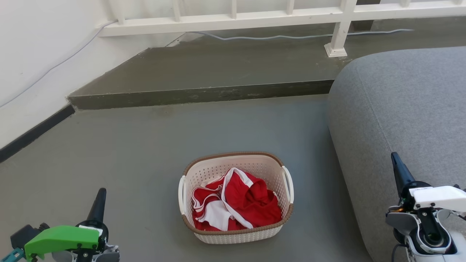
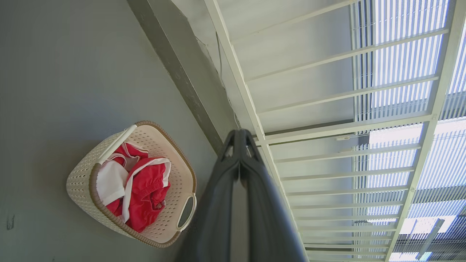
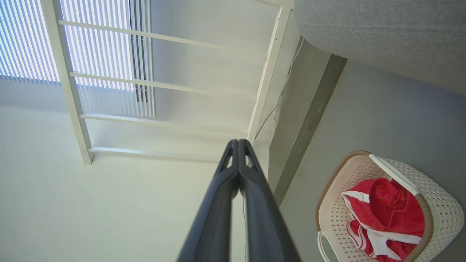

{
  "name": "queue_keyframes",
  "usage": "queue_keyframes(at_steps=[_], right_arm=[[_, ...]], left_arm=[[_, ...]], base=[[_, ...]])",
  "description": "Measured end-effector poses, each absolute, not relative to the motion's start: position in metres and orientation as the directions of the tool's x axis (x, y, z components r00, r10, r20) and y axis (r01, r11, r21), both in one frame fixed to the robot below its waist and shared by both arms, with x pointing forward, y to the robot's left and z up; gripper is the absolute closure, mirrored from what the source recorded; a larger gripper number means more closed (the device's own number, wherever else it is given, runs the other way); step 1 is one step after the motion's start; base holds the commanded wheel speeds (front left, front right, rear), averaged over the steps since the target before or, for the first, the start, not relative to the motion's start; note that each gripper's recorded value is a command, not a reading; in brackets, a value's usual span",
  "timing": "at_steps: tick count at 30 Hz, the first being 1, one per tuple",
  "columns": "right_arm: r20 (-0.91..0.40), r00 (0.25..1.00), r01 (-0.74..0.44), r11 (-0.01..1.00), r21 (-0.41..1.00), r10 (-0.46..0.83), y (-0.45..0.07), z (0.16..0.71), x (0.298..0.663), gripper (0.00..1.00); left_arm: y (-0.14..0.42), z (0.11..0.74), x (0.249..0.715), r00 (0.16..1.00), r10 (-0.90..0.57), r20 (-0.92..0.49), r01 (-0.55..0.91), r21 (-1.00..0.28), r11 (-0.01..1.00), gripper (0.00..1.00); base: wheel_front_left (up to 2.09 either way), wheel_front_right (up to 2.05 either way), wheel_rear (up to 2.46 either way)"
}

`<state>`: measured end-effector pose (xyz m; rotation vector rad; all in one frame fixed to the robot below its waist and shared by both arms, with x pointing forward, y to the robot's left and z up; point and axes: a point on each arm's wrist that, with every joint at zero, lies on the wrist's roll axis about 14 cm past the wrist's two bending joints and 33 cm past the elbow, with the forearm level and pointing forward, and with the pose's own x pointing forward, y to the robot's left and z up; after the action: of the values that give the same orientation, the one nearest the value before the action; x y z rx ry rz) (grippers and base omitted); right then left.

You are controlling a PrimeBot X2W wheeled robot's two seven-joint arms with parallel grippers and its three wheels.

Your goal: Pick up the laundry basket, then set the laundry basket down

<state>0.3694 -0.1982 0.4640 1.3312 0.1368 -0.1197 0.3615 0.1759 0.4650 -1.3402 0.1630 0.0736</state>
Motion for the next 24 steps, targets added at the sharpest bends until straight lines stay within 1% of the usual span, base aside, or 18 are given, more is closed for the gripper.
queue_keyframes(at_steps=[17,24], right_arm=[[-0.116,0.993,0.116,-0.009,0.993,-0.027,-0.206,0.471,0.372,1.00],[-0.111,0.993,0.110,-0.012,0.994,-0.031,-0.207,0.473,0.372,1.00]], left_arm=[[0.185,0.475,0.372,0.994,-0.033,-0.105,-0.105,-0.994,0.007,1.00],[0.187,0.476,0.372,0.994,-0.024,-0.103,-0.103,-0.995,-0.011,1.00]], base=[[0.00,0.00,0.00],[0.00,0.00,0.00]])
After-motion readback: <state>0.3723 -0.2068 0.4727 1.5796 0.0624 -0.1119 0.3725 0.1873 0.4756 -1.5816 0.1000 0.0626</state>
